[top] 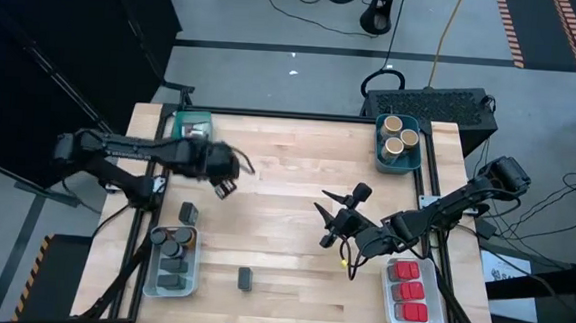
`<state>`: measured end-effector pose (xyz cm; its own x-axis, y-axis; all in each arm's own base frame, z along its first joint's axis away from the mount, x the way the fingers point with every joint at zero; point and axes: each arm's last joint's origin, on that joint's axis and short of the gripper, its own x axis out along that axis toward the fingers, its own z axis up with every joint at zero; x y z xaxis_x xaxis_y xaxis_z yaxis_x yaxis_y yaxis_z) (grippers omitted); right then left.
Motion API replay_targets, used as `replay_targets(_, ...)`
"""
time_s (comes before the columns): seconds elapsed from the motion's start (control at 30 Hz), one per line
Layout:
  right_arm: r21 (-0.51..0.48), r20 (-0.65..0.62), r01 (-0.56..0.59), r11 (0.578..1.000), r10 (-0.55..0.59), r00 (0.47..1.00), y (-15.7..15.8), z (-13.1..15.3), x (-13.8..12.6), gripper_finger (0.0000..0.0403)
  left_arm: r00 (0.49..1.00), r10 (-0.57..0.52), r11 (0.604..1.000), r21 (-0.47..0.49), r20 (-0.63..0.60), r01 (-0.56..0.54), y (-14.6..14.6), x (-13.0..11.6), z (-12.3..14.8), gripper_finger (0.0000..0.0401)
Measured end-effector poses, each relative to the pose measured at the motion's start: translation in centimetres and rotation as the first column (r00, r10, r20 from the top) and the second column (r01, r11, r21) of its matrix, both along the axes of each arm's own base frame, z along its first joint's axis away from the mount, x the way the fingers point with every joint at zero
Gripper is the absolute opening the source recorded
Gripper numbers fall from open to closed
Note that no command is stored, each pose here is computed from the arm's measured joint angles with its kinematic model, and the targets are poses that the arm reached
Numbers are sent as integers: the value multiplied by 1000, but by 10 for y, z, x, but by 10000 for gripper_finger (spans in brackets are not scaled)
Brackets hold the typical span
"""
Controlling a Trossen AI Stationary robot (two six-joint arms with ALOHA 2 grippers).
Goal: Sort spices by type
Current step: Put the bottom black seasoning can into the gray bin
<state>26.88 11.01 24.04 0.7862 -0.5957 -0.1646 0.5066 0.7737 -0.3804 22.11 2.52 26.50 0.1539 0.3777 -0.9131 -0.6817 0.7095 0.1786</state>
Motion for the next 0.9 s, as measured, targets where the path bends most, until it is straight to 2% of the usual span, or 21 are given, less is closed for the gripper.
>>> replay_targets(0.2,26,32,5,1000,-6,999,-1,6,-3,160,984,-17,988,-149,180,44,-59,9,6,141)
replay_targets(0.37,100,112,-7,995,-5,994,-4,25,-16,160,935,-14,949,-290,353,124,-104,14,13,141)
replay_targets(0.53,160,144,-63,985,40,989,-5,38,-31,160,894,44,907,-394,446,152,-138,9,18,141)
replay_targets(0.73,254,154,-166,953,129,980,-3,39,-36,160,812,107,881,-434,574,190,-171,8,23,141)
replay_targets(0.8,282,150,-187,941,149,977,-3,38,-36,160,807,126,875,-448,577,184,-178,11,21,141)
replay_targets(0.9,315,154,-215,924,174,973,2,36,-38,160,827,127,872,-459,548,171,-189,18,14,141)
